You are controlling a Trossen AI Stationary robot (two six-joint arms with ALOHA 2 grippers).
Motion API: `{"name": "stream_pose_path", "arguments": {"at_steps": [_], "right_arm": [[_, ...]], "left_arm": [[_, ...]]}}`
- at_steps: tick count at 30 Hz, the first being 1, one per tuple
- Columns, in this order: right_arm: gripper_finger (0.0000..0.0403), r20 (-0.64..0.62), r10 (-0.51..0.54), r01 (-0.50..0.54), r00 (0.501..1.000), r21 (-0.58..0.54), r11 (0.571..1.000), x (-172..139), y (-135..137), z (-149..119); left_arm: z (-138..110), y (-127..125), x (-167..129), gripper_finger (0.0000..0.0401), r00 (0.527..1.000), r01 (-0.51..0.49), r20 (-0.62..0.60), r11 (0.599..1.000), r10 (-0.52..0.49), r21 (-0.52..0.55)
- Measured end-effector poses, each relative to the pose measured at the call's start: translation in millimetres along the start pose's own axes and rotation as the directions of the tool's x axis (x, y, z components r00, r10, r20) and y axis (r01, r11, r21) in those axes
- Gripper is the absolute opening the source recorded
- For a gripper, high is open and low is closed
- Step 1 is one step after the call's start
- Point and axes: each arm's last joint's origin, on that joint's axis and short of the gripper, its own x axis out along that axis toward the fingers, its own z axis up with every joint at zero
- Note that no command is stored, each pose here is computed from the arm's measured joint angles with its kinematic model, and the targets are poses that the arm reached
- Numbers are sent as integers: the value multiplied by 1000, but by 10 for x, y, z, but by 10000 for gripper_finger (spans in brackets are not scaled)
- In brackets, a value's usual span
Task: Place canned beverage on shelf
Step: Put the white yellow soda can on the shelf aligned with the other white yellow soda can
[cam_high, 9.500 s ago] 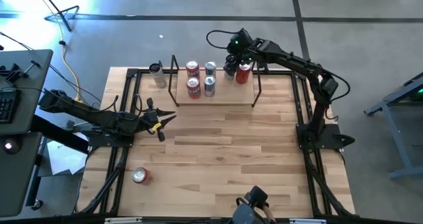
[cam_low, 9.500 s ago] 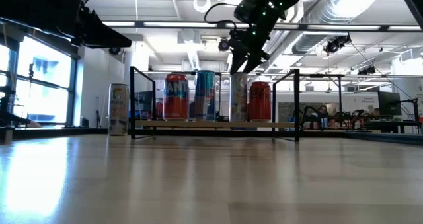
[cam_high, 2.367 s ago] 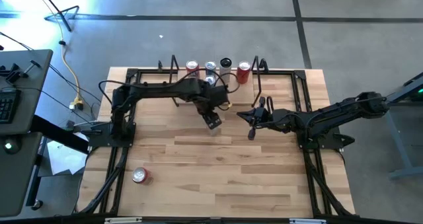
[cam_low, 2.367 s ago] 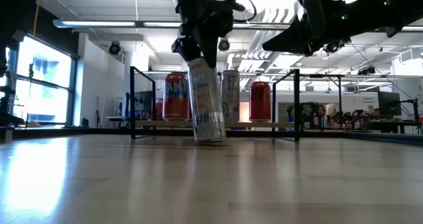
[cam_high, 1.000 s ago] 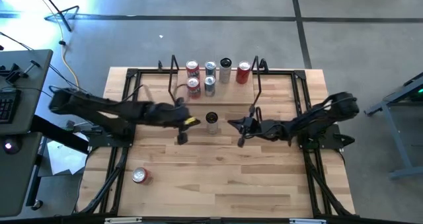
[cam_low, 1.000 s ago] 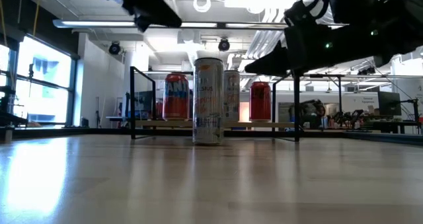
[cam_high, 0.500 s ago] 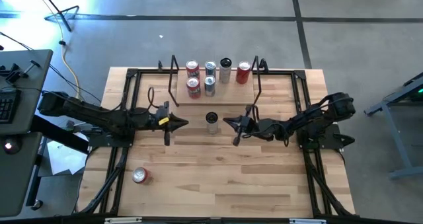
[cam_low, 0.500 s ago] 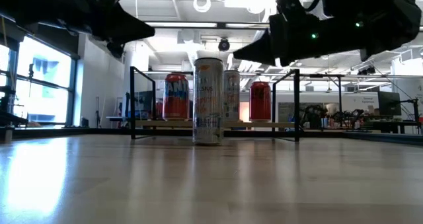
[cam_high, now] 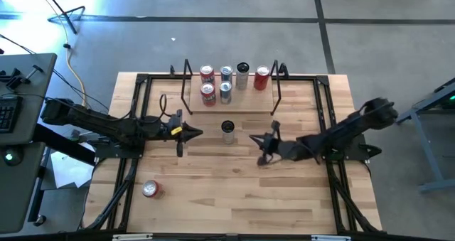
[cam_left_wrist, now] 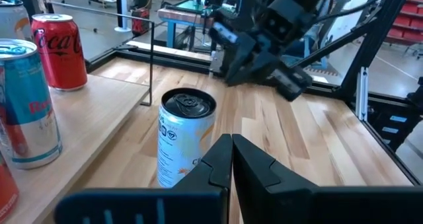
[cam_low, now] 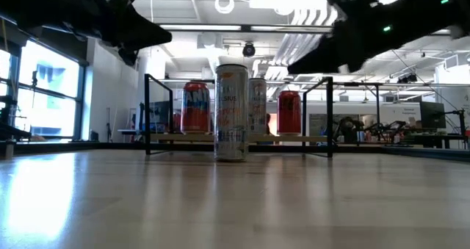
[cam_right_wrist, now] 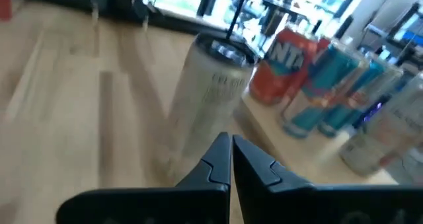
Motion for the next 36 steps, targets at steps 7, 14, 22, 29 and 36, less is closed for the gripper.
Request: {"name": "stream_pose_path", "arguments": {"at_steps": [7, 14, 22, 29, 36], "right_arm": [[0, -50, 86, -80, 995, 118, 990, -188, 145, -95], [15, -33, 96, -89, 995, 167, 982, -25, 240, -265], [130, 21, 32, -36, 999, 260, 965, 198, 231, -158], [266, 77, -63, 42, 995, 242, 969, 449, 300, 222], [295, 25, -217, 205, 976, 230, 951, 728, 383, 355]], "left_arm": [[-17, 0, 14, 3, 1000, -2, -10, 999, 2, 37], [-18, -1, 18, 3, 1000, -1, -9, 1000, 2, 11], [-17, 0, 16, 3, 1000, -1, -9, 1000, 2, 9], [-23, -6, 16, 3, 1000, 20, -19, 1000, -20, 1], [-24, -5, 16, 3, 1000, 20, -19, 1000, -20, 2]]}}
